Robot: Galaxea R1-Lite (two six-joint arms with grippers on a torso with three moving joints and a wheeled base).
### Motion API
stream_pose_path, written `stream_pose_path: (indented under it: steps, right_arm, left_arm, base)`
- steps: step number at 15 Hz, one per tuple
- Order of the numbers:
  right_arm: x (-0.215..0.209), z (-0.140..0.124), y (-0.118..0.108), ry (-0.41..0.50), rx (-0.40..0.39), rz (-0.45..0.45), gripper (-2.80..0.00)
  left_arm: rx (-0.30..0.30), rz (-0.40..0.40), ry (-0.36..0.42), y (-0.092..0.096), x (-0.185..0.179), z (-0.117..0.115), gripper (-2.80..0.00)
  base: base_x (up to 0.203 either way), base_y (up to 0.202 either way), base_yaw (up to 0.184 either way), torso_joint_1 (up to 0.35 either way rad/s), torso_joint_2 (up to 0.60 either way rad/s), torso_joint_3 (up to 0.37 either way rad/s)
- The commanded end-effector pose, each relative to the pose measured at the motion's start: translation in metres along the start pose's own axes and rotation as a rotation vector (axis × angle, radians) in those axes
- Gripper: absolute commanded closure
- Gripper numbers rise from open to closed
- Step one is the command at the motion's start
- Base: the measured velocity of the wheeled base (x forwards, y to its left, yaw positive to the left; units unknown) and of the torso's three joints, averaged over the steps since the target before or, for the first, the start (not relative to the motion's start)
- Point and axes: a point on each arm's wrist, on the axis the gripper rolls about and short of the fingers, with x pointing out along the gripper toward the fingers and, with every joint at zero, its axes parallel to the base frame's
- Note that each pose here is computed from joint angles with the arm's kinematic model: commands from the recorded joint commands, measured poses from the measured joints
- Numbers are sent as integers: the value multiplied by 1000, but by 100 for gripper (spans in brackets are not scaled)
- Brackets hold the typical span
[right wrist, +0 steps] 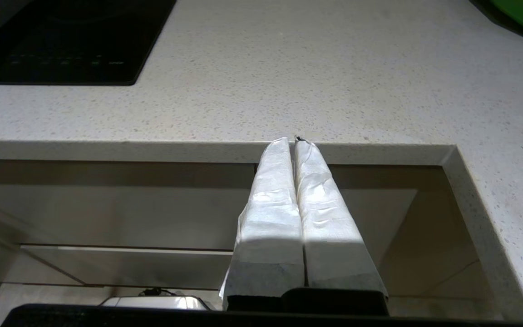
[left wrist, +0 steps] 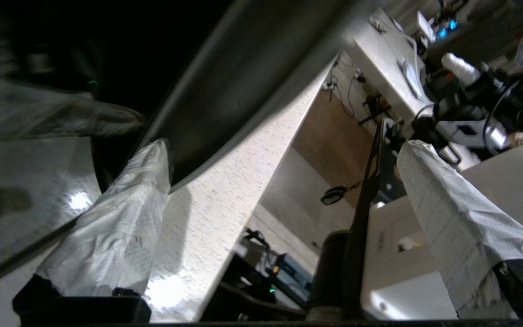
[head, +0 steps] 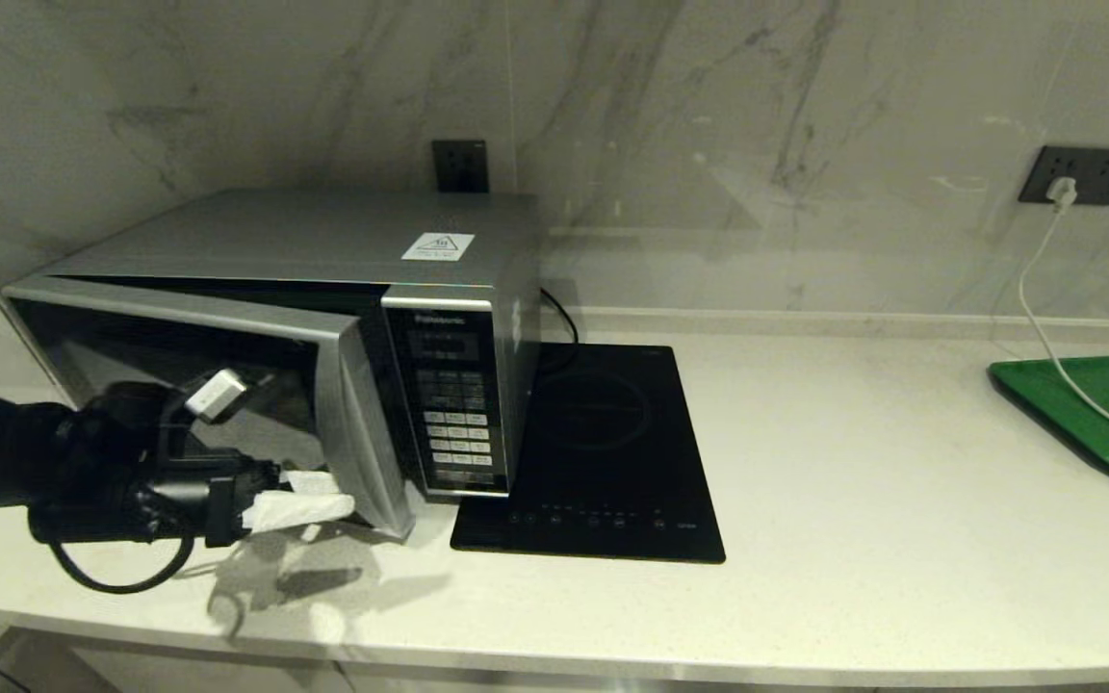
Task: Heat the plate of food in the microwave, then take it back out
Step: Open the microwave oven
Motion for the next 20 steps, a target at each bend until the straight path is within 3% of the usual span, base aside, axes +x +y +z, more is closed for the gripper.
stream_pose_path:
  steps: [1, 5, 7, 10, 12, 15, 16, 17, 20]
  right_arm:
    - [0, 0, 0, 3, 1, -1, 0]
    - [0, 0, 0, 1, 1, 0, 0]
    - [0, 0, 0, 3, 1, -1, 0]
    - [0, 0, 0, 1, 1, 0, 0]
    - [0, 0, 0, 1, 1, 0, 0]
    - [0, 0, 0, 1, 1, 0, 0]
    - [0, 0, 0, 1, 1, -1, 0]
    - [0, 0, 0, 1, 1, -2, 0]
    - [0, 0, 0, 3, 1, -2, 0]
  left_arm:
    - [-30, 12, -14, -20, -11, -12, -280]
    - [-40, 34, -20, -19, -16, -18, -280]
    - [-39, 104, -34, -21, -32, -19, -280]
    - [-42, 362, 14, -24, -63, -22, -280]
    - [-42, 493, -22, -31, -94, -27, -280]
    - [10, 630, -81, -67, -124, -24, -280]
    - [29, 651, -90, -84, -125, -21, -149]
    - [63, 670, -96, -105, -124, -17, 0]
    - [247, 742, -131, -179, -116, 1, 0]
  base:
    - [0, 0, 0, 0, 0, 0]
    - [0, 0, 0, 0, 0, 0]
    - [0, 0, 0, 0, 0, 0]
    - [0, 0, 0, 0, 0, 0]
    - [0, 0, 0, 0, 0, 0]
    - [0, 0, 0, 0, 0, 0]
    - [0, 0, 0, 0, 0, 0]
    - [0, 0, 0, 0, 0, 0]
    - [0, 0, 0, 0, 0, 0]
